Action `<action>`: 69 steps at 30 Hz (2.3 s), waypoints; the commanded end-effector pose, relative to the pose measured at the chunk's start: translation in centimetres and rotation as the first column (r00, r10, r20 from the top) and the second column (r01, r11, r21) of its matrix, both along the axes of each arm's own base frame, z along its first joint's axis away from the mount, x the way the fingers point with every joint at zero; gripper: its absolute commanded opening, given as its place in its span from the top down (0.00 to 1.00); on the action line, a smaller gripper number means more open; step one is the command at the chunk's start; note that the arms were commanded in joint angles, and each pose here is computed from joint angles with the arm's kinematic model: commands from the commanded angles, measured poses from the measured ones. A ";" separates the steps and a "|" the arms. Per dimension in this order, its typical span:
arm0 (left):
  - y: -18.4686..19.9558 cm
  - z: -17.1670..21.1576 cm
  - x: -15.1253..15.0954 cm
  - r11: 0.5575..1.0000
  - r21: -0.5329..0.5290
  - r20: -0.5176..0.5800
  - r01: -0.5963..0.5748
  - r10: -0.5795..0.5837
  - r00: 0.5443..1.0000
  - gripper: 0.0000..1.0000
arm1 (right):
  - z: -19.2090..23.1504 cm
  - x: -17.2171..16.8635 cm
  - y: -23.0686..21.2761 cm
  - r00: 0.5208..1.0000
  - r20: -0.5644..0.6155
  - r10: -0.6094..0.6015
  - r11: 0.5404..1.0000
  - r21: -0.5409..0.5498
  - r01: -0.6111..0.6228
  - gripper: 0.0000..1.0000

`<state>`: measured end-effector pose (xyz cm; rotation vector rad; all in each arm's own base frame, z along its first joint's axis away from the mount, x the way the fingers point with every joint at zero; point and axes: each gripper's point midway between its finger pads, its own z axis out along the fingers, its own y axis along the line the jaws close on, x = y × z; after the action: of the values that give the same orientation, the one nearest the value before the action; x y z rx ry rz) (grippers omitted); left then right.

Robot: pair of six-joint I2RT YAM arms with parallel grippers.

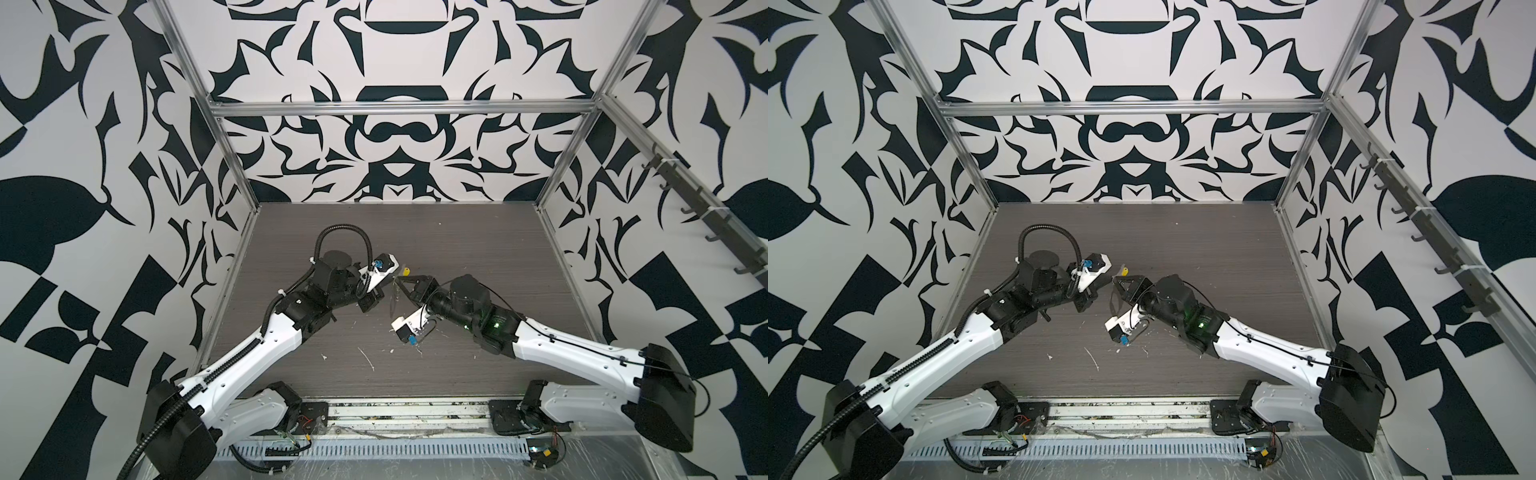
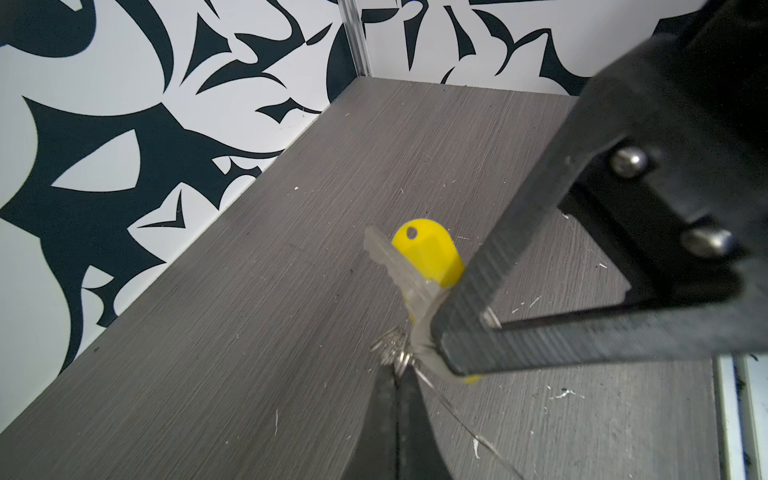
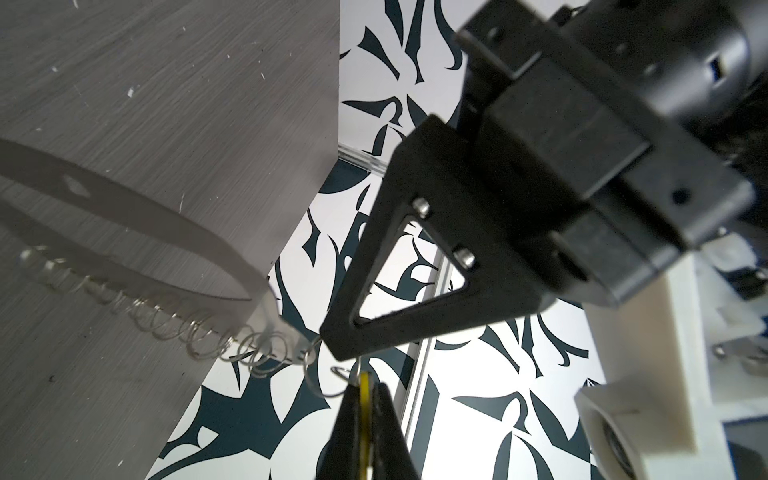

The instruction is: Remove the keys from the keyring

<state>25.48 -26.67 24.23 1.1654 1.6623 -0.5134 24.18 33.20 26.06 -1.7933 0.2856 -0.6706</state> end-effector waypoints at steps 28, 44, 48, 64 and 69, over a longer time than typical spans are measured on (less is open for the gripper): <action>-0.7 4.4 0.5 0.982 -0.186 0.145 0.016 0.012 0.989 1.00 | 3.8 -2.3 1.3 0.994 -0.014 0.111 0.988 0.113 -0.109 0.65; -2.2 8.1 1.7 0.951 -0.293 0.318 0.098 0.000 0.948 1.00 | 16.2 1.4 -5.1 0.987 -0.162 0.012 0.740 0.665 0.100 0.45; -3.1 9.6 2.2 0.938 -0.313 0.381 0.151 -0.022 0.924 1.00 | 18.3 3.2 -8.4 0.957 -0.287 0.043 0.657 0.730 0.189 0.45; -5.0 11.1 6.0 0.884 -0.352 0.589 0.306 -0.045 0.807 1.00 | 17.4 3.0 -10.6 0.552 -0.738 0.389 0.785 0.579 0.221 0.57; -4.9 11.3 7.2 0.885 -0.321 0.657 0.336 -0.048 0.752 1.00 | 16.7 3.9 -10.3 0.550 -0.749 0.369 0.805 0.553 0.214 0.62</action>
<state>33.08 -31.78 31.73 1.0425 0.9745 -0.5557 29.20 22.76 40.73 -1.3227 1.0183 0.4102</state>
